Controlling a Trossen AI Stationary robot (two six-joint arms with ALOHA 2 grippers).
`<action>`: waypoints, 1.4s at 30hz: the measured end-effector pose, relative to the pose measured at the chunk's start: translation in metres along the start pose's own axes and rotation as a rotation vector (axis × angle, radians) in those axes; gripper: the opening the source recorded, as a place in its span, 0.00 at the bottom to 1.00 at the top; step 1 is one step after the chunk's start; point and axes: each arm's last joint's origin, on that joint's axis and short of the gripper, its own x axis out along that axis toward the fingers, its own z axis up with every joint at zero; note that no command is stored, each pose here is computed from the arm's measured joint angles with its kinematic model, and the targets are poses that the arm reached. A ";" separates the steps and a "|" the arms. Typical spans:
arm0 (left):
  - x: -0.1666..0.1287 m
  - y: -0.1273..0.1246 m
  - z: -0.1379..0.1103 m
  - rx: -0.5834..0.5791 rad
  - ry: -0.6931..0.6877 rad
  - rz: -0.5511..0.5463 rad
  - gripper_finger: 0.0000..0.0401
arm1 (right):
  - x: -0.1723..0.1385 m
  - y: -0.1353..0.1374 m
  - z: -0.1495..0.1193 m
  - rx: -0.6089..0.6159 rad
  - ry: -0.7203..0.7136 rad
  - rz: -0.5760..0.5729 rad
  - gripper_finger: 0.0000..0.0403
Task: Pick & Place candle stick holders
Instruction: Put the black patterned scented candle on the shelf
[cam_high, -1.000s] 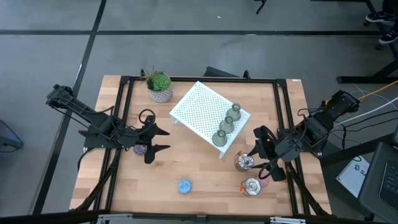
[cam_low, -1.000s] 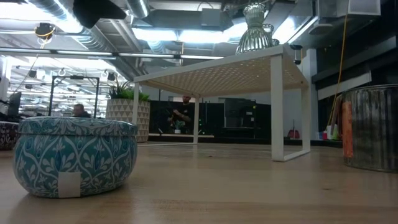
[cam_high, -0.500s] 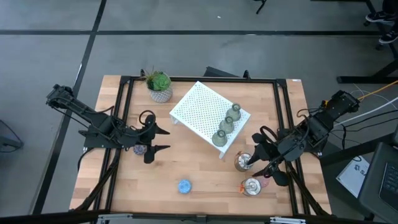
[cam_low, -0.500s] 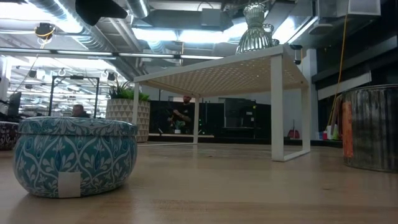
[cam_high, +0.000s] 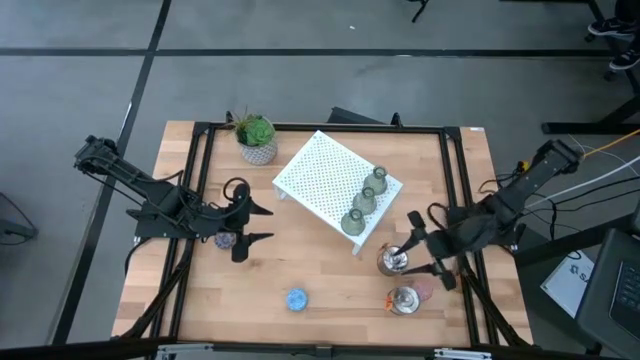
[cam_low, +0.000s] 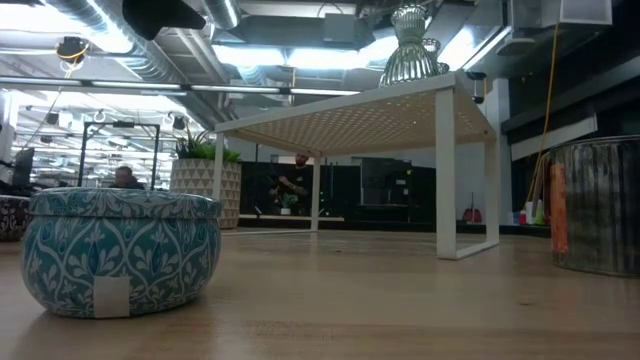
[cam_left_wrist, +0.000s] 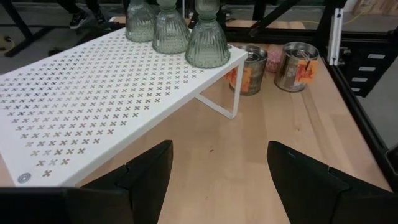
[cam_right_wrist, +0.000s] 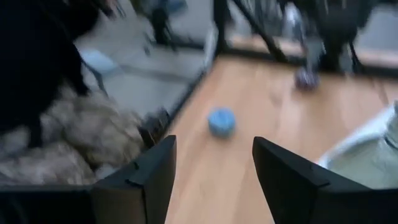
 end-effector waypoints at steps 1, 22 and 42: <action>0.000 0.000 0.000 0.000 -0.002 0.006 0.64 | -0.004 -0.002 -0.006 -0.007 -0.054 0.021 0.53; 0.000 0.002 0.001 -0.045 -0.025 0.056 0.64 | -0.071 -0.066 -0.073 -0.240 -0.338 -0.275 0.53; -0.004 0.006 0.005 -0.105 -0.046 0.055 0.64 | -0.050 -0.082 -0.129 -0.351 -0.524 -0.249 0.53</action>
